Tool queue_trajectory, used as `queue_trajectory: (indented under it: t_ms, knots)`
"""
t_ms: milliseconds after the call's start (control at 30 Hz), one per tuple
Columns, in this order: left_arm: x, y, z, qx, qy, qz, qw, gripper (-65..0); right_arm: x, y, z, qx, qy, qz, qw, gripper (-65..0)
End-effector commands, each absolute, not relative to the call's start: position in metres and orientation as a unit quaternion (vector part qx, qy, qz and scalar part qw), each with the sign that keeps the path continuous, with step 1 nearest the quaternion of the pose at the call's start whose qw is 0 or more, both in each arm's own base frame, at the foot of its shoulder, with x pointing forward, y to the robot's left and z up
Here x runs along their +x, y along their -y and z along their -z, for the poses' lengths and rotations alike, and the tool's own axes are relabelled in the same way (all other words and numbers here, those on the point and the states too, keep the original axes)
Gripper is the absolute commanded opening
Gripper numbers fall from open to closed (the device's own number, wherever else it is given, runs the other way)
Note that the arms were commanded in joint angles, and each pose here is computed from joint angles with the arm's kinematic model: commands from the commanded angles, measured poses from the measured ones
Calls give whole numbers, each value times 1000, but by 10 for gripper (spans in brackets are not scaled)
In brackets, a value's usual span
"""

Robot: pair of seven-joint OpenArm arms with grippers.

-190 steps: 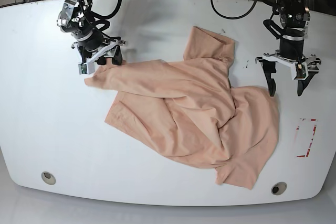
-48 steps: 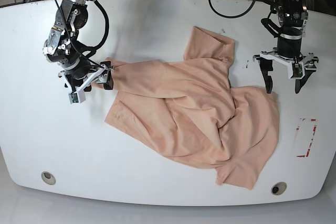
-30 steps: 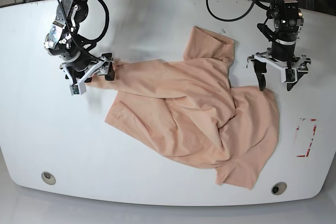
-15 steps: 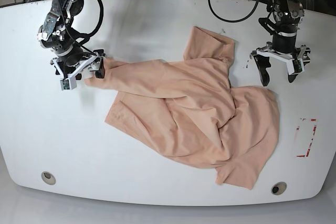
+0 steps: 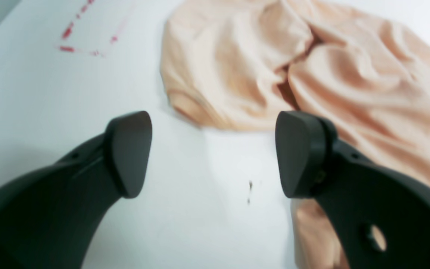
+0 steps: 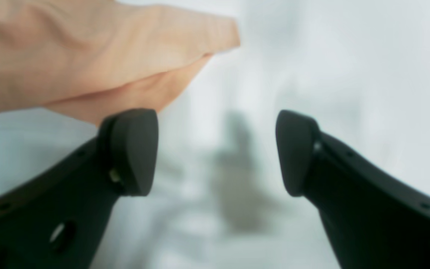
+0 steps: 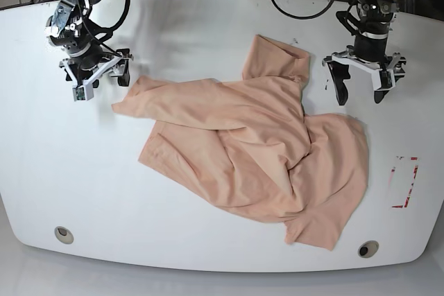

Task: Fold the T-shirt properly

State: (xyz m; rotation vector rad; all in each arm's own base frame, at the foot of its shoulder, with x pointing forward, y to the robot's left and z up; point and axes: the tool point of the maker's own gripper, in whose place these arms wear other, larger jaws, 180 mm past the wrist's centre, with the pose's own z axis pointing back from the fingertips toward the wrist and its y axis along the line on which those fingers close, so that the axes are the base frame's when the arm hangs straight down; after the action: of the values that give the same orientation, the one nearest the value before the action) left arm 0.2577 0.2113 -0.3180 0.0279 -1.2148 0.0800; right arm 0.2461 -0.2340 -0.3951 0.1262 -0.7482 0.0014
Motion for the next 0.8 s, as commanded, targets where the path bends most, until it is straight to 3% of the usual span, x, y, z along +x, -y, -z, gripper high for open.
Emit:
queue_trajectory:
  t_ms: [0, 167, 500, 767]
  knots:
    - [265, -209, 297, 12, 601, -30, 799, -161, 250, 235, 390, 66, 379, -4, 923, -179]
    - [266, -206, 299, 9, 598, -28, 801, -162, 247, 234, 398, 70, 374, -1, 925, -181]
    - [262, -213, 312, 2, 585, -65, 809, -165, 260, 228, 395, 78, 390, -4, 918, -252]
    - [259, -222, 330, 5, 566, -95, 819, -165, 272, 225, 387, 79, 402, -15, 912, -204]
